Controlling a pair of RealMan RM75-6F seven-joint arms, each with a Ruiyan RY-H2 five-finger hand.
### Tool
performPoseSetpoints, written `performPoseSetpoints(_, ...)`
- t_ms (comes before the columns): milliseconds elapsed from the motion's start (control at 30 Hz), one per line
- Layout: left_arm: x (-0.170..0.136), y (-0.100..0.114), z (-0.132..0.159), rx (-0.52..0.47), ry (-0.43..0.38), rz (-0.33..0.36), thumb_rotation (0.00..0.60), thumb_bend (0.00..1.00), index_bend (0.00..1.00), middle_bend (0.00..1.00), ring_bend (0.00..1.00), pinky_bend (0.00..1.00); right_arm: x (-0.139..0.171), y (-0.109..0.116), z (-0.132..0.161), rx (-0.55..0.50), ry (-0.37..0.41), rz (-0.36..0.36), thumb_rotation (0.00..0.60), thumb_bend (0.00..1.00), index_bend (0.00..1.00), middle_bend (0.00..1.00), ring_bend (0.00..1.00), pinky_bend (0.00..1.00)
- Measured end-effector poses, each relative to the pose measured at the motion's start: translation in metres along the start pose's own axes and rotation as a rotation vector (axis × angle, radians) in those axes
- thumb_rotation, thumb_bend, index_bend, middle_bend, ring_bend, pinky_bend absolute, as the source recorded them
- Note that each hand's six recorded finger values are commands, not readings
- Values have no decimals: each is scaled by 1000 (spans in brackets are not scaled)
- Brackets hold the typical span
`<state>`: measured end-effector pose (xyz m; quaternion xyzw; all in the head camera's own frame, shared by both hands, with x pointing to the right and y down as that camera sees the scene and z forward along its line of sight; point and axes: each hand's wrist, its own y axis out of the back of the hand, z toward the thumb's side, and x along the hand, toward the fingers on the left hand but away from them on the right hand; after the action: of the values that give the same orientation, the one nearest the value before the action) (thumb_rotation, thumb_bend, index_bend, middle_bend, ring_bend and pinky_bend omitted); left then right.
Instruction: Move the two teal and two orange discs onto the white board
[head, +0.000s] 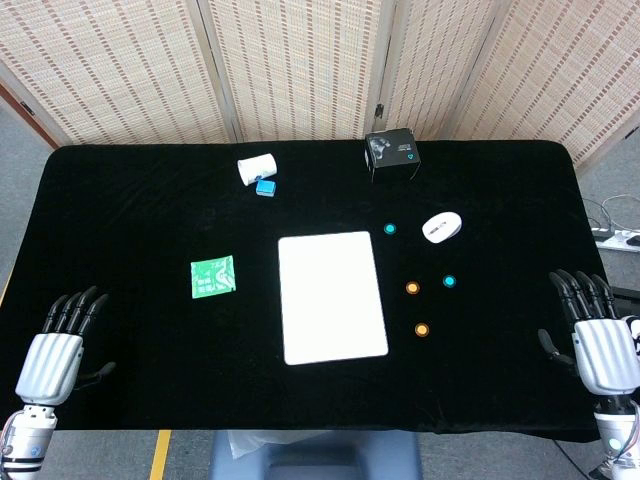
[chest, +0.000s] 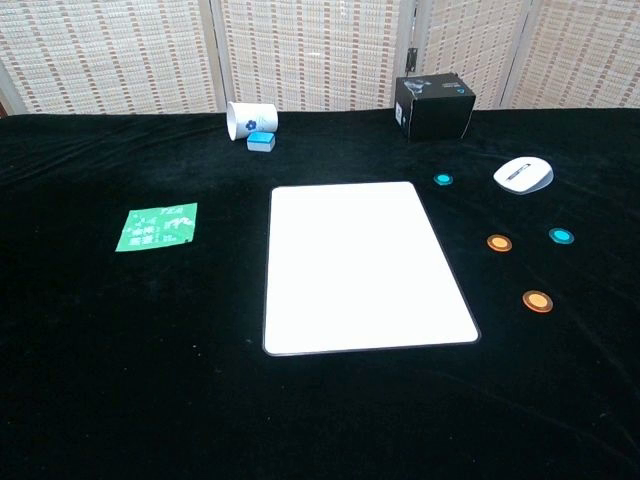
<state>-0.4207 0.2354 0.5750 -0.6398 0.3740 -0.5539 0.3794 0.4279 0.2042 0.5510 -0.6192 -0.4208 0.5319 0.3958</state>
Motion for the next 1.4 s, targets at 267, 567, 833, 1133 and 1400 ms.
performPoseSetpoints(267,1,-2,0,6,1,3,600,153,65,24,42,0,1,-14,3,-9,16,69,600,404,63,113,42,0)
performPoseSetpoints(567,1,-5,-2,5,9,-11,600,153,66,24,41,0,-7,-19,8,-10,32,96,600,403,63,114,48,0)
performPoseSetpoints(833,3,-4,1,7,-2,-10,600,154,66,24,41,0,-38,-29,26,-1,77,132,600,404,141,120,52,0)
performPoseSetpoints(1133,-2,-3,-3,10,20,-19,600,153,66,24,42,0,-122,-68,74,60,131,246,600,404,220,131,50,0)
performPoseSetpoints(1400,-5,-1,-8,14,38,-19,600,153,66,24,42,0,-204,-102,129,123,148,297,600,404,252,134,48,0)
